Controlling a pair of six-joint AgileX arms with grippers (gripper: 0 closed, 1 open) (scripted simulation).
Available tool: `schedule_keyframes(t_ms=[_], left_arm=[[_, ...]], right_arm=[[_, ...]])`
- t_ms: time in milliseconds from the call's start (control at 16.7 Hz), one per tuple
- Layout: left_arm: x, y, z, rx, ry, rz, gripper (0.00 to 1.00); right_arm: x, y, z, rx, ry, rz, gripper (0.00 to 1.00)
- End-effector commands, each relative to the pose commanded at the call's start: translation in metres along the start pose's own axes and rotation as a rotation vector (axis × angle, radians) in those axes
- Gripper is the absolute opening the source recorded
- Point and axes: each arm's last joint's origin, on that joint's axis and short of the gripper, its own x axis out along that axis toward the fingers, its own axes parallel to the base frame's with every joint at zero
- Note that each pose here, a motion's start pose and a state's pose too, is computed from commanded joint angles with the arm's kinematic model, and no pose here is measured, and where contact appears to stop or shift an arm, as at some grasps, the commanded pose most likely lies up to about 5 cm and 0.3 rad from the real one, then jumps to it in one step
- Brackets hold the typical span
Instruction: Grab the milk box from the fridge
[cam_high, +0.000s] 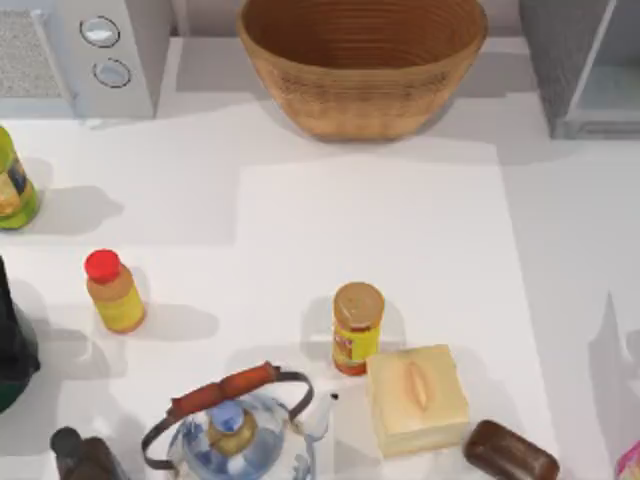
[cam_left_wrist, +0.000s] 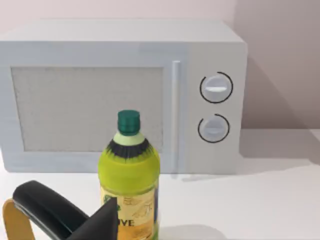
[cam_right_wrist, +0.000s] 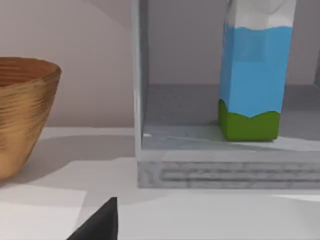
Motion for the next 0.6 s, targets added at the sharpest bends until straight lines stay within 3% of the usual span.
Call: schedule_keyframes(t_ms=[600], left_arm=[[0.0,0.0,0.0,0.0,0.0,0.0,1.0]], right_arm=[[0.024,-0.013,0.016,-0.006,-0.028,-0.004,1.0]])
